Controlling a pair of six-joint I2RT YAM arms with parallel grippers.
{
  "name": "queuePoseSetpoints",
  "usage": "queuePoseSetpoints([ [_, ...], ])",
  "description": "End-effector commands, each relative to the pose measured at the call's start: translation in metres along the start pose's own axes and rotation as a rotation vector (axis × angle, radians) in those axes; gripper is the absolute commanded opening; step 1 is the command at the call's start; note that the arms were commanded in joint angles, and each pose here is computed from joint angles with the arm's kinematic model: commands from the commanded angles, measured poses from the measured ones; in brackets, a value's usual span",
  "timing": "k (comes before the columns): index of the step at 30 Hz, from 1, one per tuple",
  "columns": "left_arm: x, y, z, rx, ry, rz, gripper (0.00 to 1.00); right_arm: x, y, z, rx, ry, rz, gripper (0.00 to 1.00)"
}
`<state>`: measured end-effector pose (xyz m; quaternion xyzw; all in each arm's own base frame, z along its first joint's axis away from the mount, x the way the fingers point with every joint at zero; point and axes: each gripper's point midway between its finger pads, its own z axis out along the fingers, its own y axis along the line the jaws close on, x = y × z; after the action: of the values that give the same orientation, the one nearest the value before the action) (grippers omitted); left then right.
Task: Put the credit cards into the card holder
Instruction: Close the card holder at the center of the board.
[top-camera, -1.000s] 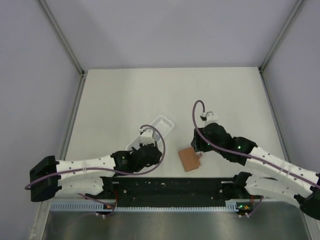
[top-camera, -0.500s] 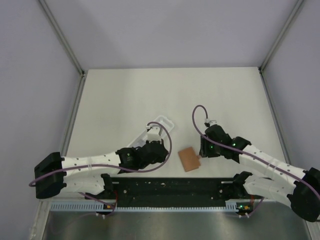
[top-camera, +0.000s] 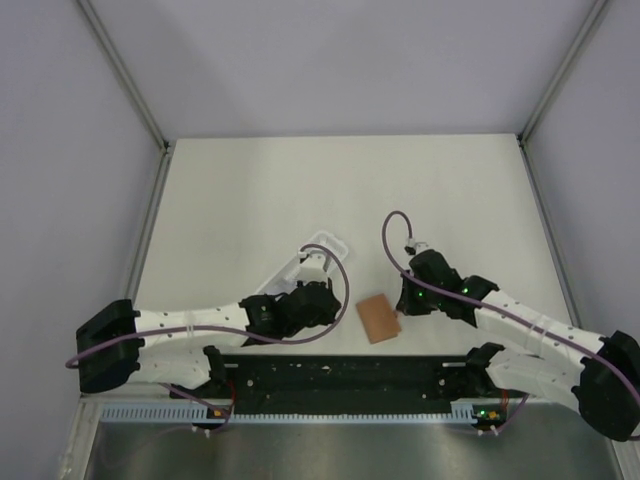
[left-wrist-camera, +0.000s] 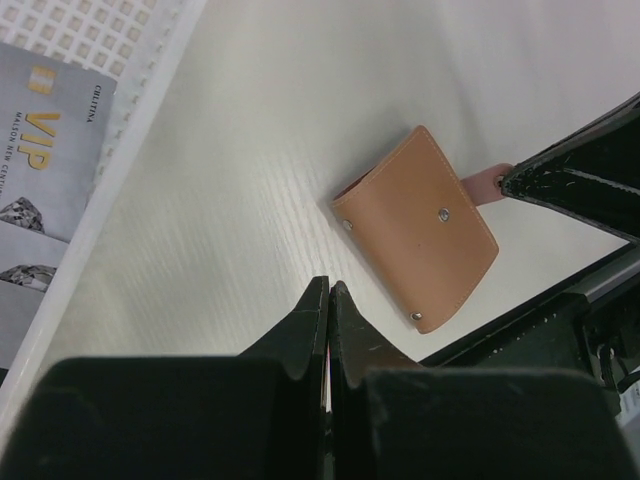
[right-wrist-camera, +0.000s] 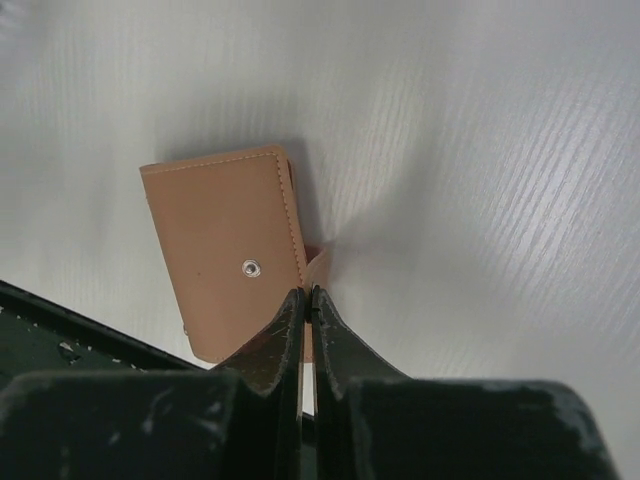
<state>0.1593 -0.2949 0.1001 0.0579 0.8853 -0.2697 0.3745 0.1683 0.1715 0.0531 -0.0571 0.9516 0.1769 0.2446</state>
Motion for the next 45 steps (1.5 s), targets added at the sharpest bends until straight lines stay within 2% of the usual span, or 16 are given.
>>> queuePoseSetpoints([
  [1,-0.021,-0.034,0.012,0.088,-0.063,-0.002,0.00,-0.011,0.011,-0.004,-0.075,-0.060,-0.010,0.00],
  [11,0.009,-0.083,0.062,0.212,0.058,0.045,0.00,-0.006,0.027,0.000,-0.178,-0.038,-0.032,0.00],
  [24,0.043,-0.062,0.072,0.169,0.143,0.016,0.00,0.003,0.037,0.013,-0.247,-0.010,-0.027,0.00],
  [26,0.045,-0.060,0.072,0.167,0.148,0.011,0.00,0.004,0.038,0.016,-0.254,-0.006,-0.020,0.07],
  [29,0.050,-0.056,0.072,0.160,0.160,0.007,0.00,0.006,0.042,0.018,-0.285,0.000,-0.017,0.23],
  [34,0.049,-0.051,0.068,0.150,0.149,-0.001,0.00,0.006,0.052,0.019,-0.344,-0.009,-0.005,0.38],
  [40,0.053,-0.041,0.065,0.133,0.149,-0.008,0.00,0.005,0.066,0.013,-0.434,-0.011,0.023,0.43],
  [45,0.051,-0.040,0.062,0.137,0.142,-0.010,0.00,-0.016,0.064,0.000,-0.421,-0.126,0.033,0.42],
])
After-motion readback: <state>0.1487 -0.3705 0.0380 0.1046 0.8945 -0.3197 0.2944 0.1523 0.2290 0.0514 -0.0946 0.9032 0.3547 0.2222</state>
